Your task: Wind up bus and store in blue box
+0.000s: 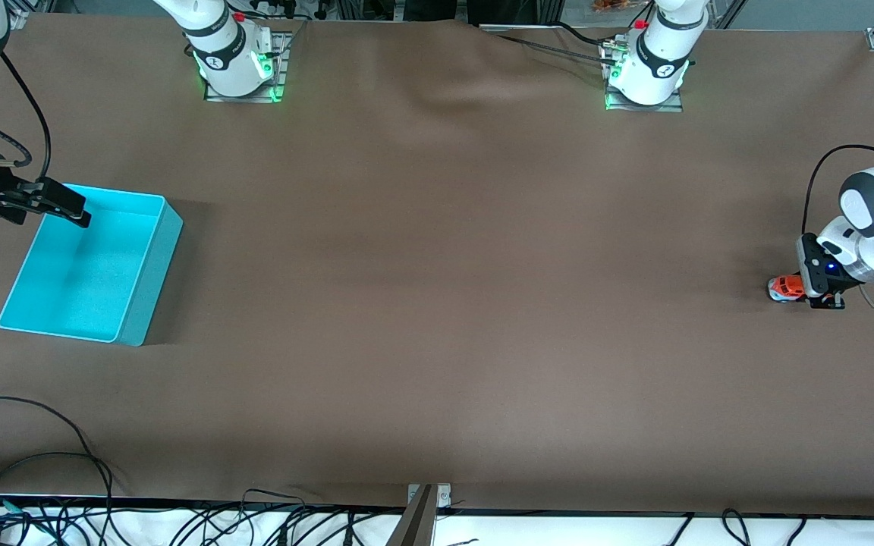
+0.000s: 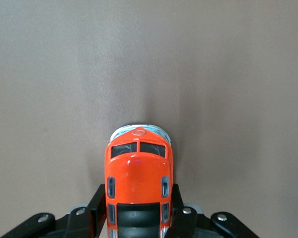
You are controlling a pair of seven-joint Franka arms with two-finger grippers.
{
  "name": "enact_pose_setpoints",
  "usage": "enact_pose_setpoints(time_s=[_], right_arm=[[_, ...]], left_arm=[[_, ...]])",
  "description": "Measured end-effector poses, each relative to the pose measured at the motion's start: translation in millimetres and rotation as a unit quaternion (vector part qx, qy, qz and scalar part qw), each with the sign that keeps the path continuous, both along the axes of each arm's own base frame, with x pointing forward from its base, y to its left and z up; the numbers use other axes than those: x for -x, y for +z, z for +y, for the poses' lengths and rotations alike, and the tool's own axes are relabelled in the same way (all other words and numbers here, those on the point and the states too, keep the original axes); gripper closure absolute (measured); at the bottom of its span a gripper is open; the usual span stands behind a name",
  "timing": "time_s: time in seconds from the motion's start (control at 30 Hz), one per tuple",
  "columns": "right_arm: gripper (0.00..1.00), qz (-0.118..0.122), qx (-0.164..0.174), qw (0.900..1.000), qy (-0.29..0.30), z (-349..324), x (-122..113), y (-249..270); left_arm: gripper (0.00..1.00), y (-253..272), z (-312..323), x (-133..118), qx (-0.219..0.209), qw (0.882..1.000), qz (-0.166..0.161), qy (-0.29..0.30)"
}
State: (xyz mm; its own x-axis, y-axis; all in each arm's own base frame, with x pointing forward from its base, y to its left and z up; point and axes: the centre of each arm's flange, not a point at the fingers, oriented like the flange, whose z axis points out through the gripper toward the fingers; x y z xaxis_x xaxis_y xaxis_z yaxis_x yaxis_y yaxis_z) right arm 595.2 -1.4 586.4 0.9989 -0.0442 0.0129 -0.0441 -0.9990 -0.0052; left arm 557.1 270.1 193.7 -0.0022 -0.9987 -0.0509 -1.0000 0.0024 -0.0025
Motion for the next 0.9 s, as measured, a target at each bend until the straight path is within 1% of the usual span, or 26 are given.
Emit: enact_pose_setpoints(time_s=[0.33, 0.9], right_arm=[[0.0, 0.0, 0.0, 1.0, 0.0, 0.0, 0.0, 0.0], [0.0, 0.0, 0.0, 1.0, 0.0, 0.0, 0.0, 0.0]], left_arm=[[0.48, 0.0, 10.6, 0.6, -0.001, 1.0, 0.0, -0.024], [0.48, 0.1, 33.1, 6.5, -0.002, 1.0, -0.003, -0.024]])
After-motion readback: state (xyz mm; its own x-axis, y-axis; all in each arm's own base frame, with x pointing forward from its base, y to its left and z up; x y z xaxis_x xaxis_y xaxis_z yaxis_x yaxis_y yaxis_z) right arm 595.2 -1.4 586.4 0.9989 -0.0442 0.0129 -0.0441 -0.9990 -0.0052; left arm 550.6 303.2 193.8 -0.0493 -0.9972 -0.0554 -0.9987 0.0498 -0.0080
